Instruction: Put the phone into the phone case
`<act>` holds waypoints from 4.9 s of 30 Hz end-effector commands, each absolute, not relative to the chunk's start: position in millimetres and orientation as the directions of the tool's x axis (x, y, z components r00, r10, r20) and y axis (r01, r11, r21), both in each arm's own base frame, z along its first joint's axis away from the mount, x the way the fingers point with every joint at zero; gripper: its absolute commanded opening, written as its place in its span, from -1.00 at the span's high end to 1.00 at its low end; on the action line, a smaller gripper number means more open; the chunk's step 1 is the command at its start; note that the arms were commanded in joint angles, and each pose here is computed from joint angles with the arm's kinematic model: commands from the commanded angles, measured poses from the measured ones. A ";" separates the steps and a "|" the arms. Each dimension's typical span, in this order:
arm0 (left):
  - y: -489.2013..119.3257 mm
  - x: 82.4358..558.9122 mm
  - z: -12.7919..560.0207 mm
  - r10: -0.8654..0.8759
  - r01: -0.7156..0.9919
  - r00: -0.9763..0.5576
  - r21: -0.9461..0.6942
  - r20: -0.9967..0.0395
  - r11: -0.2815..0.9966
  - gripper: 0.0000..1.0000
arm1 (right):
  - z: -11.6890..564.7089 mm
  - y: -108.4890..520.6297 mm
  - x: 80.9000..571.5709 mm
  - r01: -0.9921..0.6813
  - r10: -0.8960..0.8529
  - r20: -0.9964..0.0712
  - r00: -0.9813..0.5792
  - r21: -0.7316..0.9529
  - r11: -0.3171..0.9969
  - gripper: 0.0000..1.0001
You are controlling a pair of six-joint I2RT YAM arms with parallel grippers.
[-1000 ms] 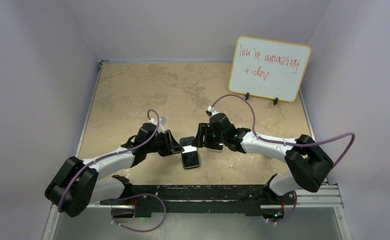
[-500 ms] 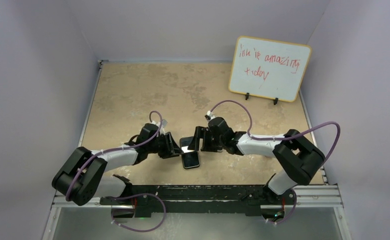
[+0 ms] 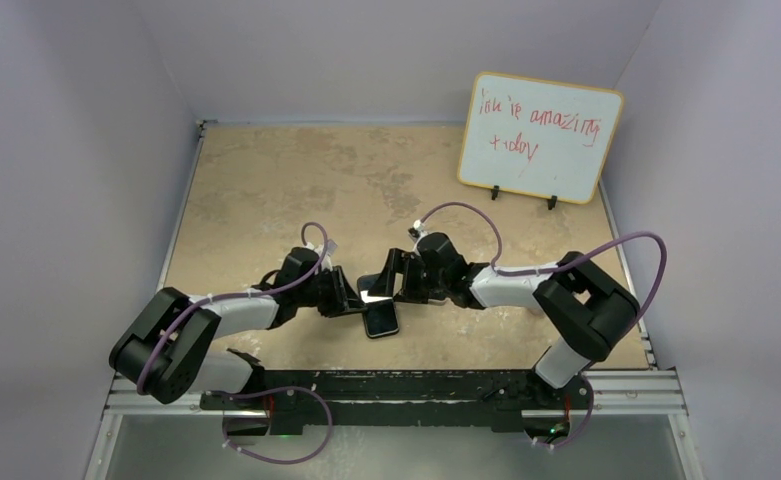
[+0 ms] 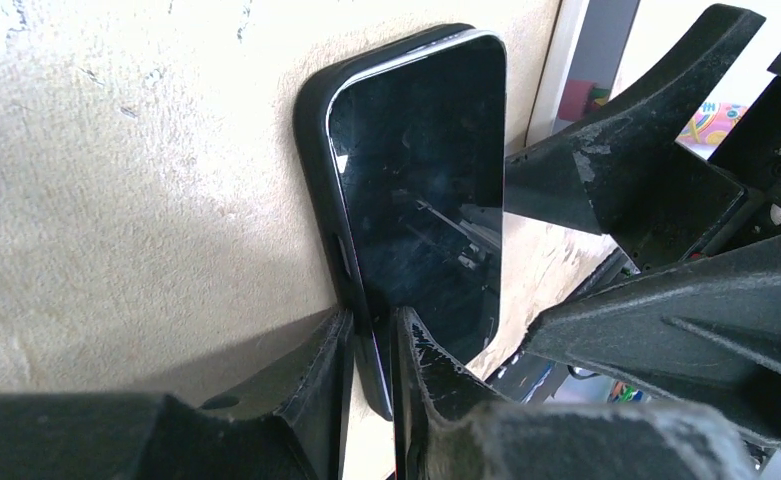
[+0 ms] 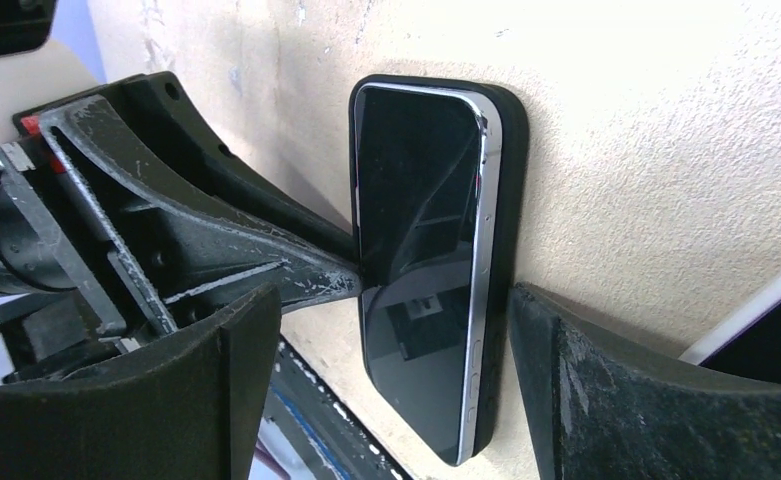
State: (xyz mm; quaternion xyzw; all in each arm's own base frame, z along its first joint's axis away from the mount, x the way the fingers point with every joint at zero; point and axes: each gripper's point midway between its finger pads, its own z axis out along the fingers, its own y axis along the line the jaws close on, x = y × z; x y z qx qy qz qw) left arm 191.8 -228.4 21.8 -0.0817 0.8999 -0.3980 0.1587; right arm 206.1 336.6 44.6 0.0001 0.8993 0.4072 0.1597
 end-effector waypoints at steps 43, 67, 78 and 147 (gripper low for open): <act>-223.8 196.9 27.8 -0.235 0.051 -0.926 -0.716 -0.294 0.696 0.52 | 117.9 372.4 196.4 -0.223 0.101 -0.254 -0.962 0.943 0.248 -0.04; -214.0 201.2 24.5 -0.214 0.052 -0.923 -0.654 -0.321 0.755 0.65 | 83.3 367.0 199.9 -0.204 0.054 -0.246 -0.968 0.890 0.407 0.03; -215.6 201.3 22.0 -0.210 0.051 -0.926 -0.656 -0.312 0.753 0.62 | 70.7 360.5 206.2 -0.218 0.044 -0.279 -0.959 0.830 0.513 0.32; -262.5 172.0 243.7 -0.302 0.489 -0.827 -0.872 -0.473 0.024 0.47 | 268.9 315.7 187.2 -0.430 0.333 -0.439 -0.834 0.897 0.105 1.00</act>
